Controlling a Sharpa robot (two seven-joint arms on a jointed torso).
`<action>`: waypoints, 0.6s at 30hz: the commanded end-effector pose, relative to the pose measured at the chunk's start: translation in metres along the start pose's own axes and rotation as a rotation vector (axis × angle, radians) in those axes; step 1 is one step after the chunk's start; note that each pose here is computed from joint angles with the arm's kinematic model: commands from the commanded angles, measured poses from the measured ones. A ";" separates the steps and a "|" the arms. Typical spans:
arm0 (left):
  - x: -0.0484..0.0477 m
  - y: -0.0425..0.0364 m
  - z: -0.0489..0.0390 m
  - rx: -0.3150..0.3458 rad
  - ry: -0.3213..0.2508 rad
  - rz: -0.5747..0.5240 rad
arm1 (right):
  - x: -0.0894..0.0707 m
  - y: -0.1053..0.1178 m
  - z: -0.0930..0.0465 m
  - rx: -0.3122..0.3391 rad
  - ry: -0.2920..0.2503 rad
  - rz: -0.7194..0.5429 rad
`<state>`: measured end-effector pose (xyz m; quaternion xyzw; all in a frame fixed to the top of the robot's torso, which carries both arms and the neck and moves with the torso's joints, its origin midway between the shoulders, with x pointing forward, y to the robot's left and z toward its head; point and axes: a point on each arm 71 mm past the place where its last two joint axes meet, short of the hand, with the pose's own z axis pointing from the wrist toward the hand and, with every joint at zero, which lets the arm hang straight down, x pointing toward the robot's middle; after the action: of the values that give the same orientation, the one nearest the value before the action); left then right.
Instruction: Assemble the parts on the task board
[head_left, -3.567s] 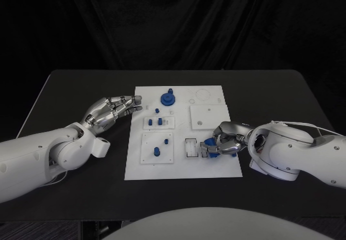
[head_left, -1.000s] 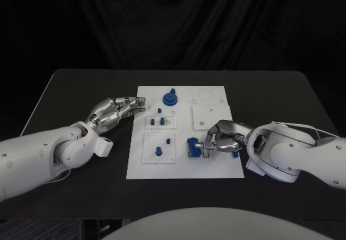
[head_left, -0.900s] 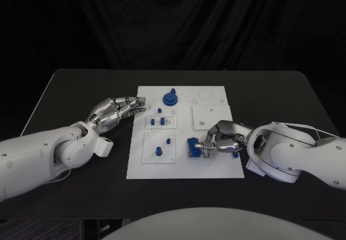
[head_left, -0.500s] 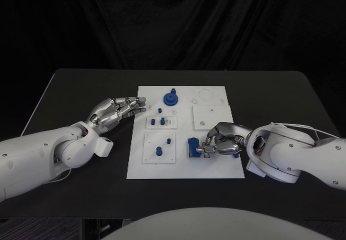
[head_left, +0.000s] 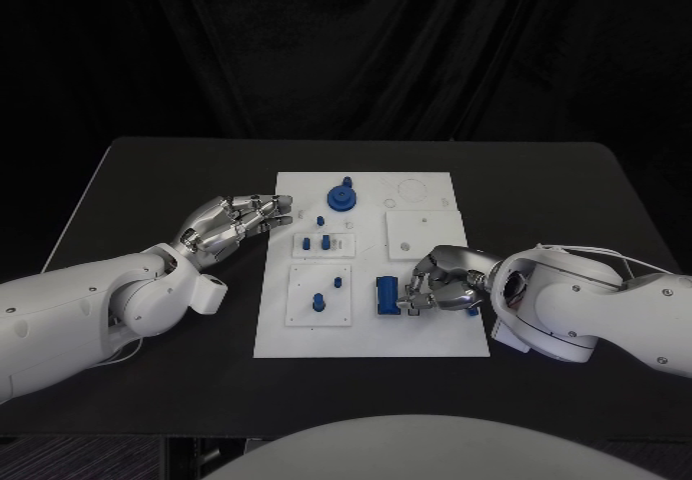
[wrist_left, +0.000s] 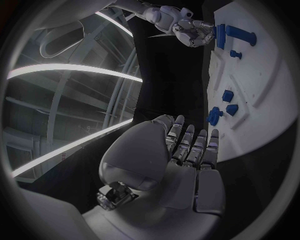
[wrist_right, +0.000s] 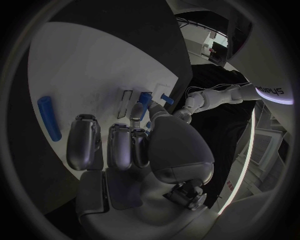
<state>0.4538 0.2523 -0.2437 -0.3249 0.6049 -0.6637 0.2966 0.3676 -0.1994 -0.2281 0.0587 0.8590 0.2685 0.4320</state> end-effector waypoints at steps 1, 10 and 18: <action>0.0025 0.0001 0.0004 0.014 0.015 -0.015 | 0.002 -0.001 0.002 0.007 0.015 -0.001; 0.0028 0.0015 -0.0003 0.011 0.015 -0.017 | 0.003 -0.001 0.006 0.013 0.032 -0.011; 0.0026 0.0019 -0.0015 0.012 0.012 -0.017 | 0.000 -0.004 -0.002 0.014 -0.011 -0.003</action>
<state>0.4522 0.2522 -0.2463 -0.3264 0.6058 -0.6636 0.2934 0.3689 -0.2021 -0.2302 0.0579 0.8629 0.2635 0.4274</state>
